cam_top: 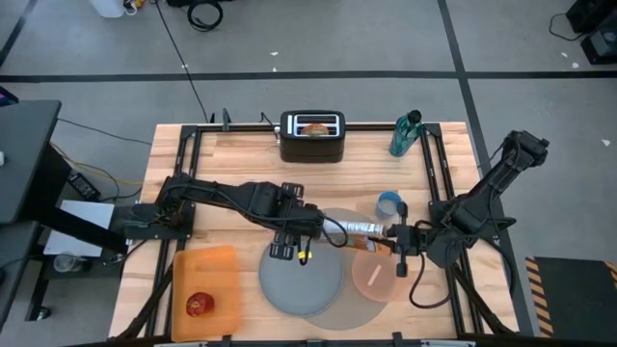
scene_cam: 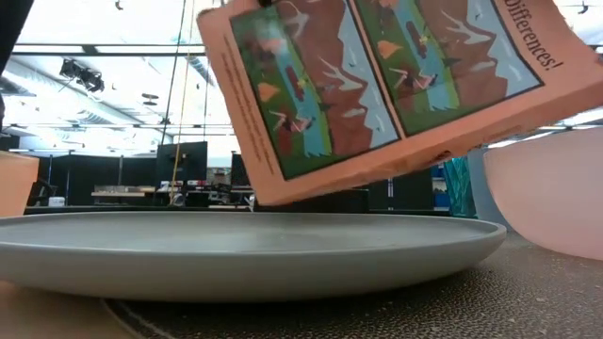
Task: Arrange a breakfast setting
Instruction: Pour cereal into the orange bowl
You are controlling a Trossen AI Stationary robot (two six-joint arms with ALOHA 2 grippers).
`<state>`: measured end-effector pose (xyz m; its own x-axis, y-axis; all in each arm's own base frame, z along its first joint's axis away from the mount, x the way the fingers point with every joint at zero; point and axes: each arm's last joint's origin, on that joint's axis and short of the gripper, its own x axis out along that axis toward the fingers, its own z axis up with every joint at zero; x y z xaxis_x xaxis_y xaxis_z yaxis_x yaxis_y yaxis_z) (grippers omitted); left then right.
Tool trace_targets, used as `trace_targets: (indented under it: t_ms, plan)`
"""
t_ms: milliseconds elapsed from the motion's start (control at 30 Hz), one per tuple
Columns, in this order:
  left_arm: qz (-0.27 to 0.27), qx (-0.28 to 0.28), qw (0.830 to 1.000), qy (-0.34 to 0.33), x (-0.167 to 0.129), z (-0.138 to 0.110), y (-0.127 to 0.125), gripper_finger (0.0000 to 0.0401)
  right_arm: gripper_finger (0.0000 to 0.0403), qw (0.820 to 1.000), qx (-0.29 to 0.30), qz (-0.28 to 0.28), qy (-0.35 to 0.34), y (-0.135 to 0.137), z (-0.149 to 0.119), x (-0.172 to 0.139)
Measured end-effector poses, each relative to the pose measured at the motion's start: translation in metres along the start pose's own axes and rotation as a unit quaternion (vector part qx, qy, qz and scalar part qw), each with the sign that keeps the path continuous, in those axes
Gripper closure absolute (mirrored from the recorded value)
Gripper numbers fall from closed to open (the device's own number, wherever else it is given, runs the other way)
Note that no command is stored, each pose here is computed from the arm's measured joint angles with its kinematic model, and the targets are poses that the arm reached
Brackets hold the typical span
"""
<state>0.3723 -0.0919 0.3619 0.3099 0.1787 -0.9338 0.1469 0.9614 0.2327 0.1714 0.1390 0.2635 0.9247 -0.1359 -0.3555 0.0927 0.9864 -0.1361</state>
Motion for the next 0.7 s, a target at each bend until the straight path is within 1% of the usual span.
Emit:
trace_targets:
  t_ms: [100, 233, 367, 433, 500, 567, 700]
  plan:
    - [0.027, 0.008, 1.000, -0.012, -0.006, -0.001, -0.002, 0.0178, 0.0394, 1.000, -0.001, -0.011, 0.001, 0.001, -0.002, -0.002]
    - [0.027, 0.008, 0.999, -0.039, -0.010, 0.001, -0.005, 0.0180, 0.0394, 1.000, 0.007, -0.006, 0.001, 0.003, -0.003, -0.004]
    - [0.026, 0.011, 0.999, -0.025, 0.000, 0.000, -0.007, 0.0181, 0.0394, 1.000, 0.007, -0.016, 0.003, 0.003, -0.006, -0.007]
    - [0.024, 0.010, 0.999, -0.028, 0.002, -0.002, -0.007, 0.0181, 0.0394, 1.000, 0.009, -0.021, 0.006, 0.003, -0.007, -0.008]
    - [0.022, 0.014, 0.999, -0.034, 0.000, -0.006, -0.008, 0.0181, 0.0394, 1.000, 0.012, -0.022, 0.001, 0.004, -0.010, -0.008]
    - [0.021, 0.010, 0.998, -0.050, -0.007, -0.013, -0.008, 0.0181, 0.0394, 1.000, 0.012, -0.021, -0.002, 0.005, -0.012, -0.007]
    - [0.027, -0.024, 0.995, -0.097, -0.029, -0.036, -0.003, 0.0181, 0.0394, 1.000, 0.017, -0.015, -0.005, 0.006, -0.017, -0.006]
